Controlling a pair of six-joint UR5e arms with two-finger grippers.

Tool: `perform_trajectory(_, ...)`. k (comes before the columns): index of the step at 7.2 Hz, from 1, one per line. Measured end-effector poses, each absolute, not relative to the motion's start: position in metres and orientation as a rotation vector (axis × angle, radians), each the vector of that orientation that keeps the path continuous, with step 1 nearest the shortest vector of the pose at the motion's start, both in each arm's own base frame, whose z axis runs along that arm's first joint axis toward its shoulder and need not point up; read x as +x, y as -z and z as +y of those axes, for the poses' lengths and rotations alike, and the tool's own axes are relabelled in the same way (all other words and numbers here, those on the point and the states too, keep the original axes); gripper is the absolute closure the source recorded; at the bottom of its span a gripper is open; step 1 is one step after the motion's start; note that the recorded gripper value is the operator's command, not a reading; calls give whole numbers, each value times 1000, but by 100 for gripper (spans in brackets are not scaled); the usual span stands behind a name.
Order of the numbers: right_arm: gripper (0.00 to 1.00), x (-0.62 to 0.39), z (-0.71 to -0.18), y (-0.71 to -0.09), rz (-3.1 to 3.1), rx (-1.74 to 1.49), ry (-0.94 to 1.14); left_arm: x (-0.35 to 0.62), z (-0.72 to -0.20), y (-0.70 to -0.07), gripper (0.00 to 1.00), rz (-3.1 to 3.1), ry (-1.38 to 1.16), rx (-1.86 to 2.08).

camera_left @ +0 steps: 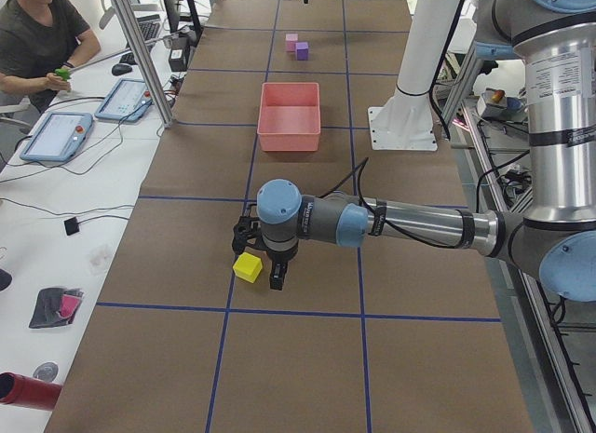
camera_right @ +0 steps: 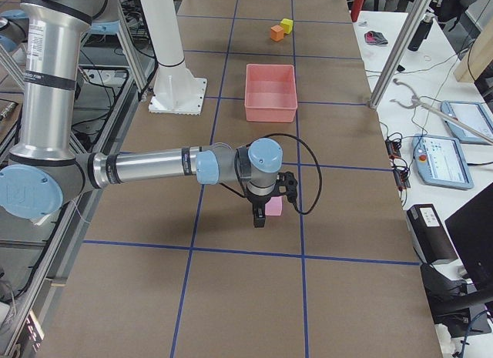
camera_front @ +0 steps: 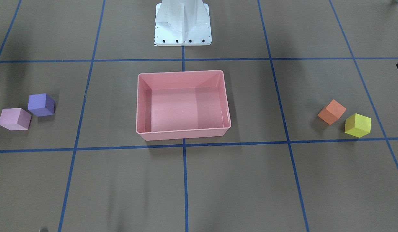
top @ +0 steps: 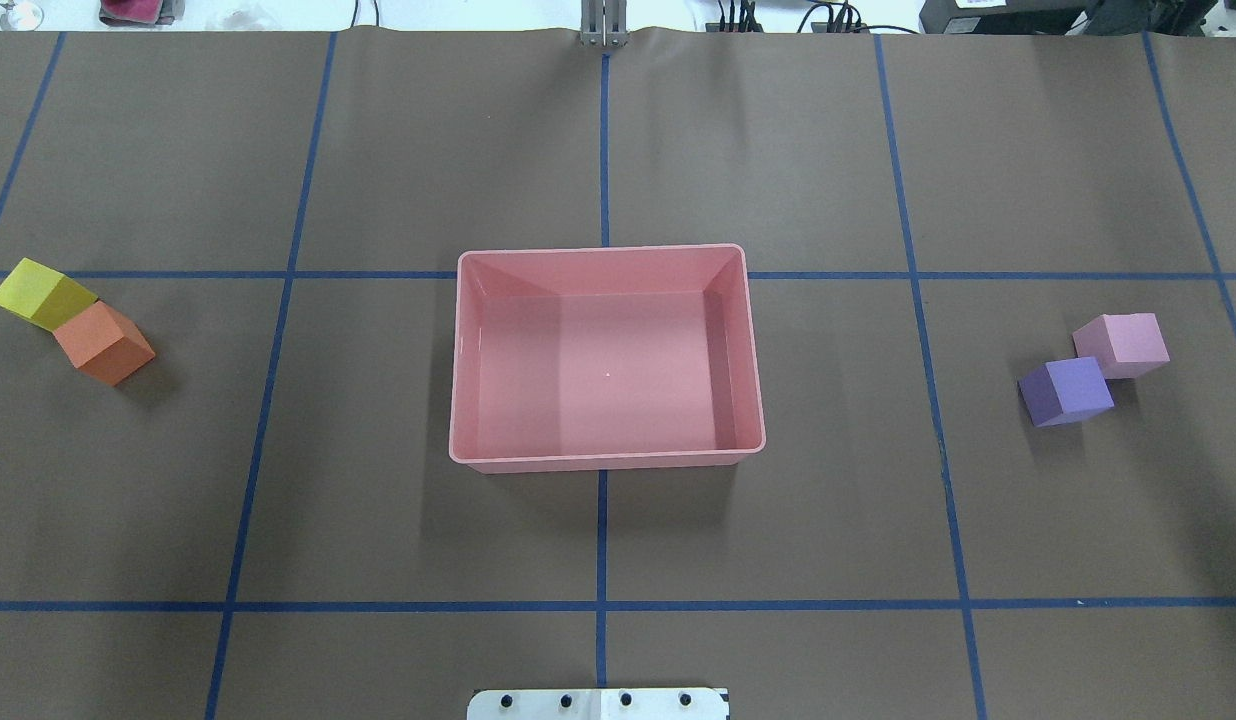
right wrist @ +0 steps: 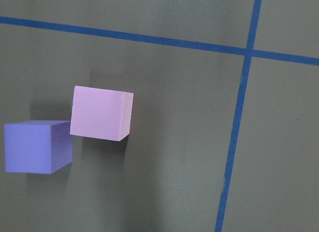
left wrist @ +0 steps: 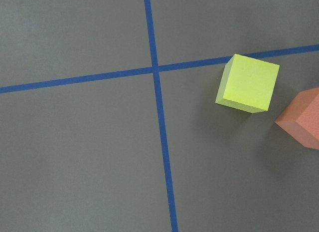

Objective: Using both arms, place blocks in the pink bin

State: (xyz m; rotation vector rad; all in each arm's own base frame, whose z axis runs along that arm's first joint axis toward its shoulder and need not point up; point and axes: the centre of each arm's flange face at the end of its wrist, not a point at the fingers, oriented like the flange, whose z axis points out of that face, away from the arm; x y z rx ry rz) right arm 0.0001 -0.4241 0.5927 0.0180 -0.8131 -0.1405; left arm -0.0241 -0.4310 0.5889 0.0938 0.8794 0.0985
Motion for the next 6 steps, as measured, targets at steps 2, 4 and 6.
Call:
perform_trajectory(2, 1, 1, -417, -599, -816, 20, 137, -25, -431, -593, 0, 867, -96, 93)
perform_trajectory(4, 1, 0, -417, -601, -819, 23, 138, -25, -431, -594, 0, 859, -98, 97)
perform_trajectory(6, 1, -5, -421, -605, -827, 82, 175, -25, -433, -590, 0, 862, -102, 105)
